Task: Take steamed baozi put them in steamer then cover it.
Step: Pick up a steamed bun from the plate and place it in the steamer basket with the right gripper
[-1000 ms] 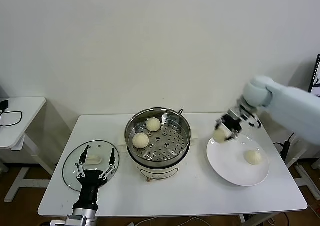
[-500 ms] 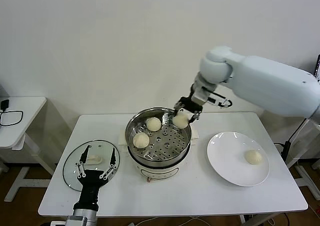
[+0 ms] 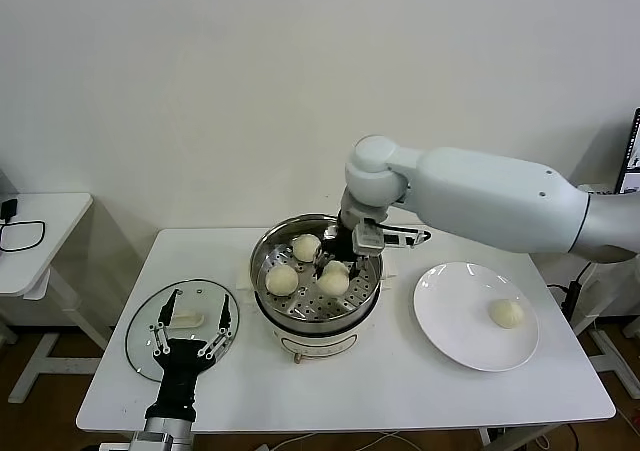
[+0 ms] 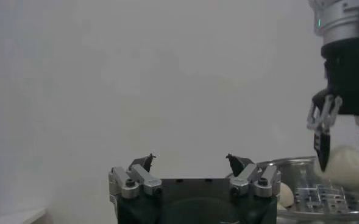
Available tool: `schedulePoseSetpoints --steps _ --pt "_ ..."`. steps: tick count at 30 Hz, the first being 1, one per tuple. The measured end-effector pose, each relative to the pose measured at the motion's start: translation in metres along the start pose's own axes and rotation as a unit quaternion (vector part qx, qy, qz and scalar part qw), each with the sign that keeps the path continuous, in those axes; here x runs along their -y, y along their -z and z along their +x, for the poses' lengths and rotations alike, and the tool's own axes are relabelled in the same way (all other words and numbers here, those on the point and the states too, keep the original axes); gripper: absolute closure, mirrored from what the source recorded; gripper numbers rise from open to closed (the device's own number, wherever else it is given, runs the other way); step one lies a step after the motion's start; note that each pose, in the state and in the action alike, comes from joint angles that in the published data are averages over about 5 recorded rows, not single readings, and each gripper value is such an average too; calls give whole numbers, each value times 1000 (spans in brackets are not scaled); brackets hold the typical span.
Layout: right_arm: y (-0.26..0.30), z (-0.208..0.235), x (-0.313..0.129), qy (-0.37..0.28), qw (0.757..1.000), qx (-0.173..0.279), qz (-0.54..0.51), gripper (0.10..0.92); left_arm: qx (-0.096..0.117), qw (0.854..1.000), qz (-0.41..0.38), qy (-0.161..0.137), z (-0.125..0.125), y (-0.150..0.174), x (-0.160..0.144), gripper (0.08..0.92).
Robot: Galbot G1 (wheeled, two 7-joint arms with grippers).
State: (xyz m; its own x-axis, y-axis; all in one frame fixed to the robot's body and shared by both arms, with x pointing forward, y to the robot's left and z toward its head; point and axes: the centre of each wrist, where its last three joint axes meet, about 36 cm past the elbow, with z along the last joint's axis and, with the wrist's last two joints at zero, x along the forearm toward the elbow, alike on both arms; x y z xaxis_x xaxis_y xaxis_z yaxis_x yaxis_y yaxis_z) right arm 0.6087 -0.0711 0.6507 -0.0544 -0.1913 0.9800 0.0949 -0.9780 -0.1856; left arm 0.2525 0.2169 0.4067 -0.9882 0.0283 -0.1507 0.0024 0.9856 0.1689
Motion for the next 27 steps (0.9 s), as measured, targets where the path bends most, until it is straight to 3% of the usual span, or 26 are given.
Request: schedulePoseSetpoints --steps 17,27 --pt "5 -37 11 24 998 3 49 336 3 1000 2 4 0 0 -1 177" --pt "5 -41 15 26 999 -5 44 211 6 1000 3 7 1 0 -2 177"
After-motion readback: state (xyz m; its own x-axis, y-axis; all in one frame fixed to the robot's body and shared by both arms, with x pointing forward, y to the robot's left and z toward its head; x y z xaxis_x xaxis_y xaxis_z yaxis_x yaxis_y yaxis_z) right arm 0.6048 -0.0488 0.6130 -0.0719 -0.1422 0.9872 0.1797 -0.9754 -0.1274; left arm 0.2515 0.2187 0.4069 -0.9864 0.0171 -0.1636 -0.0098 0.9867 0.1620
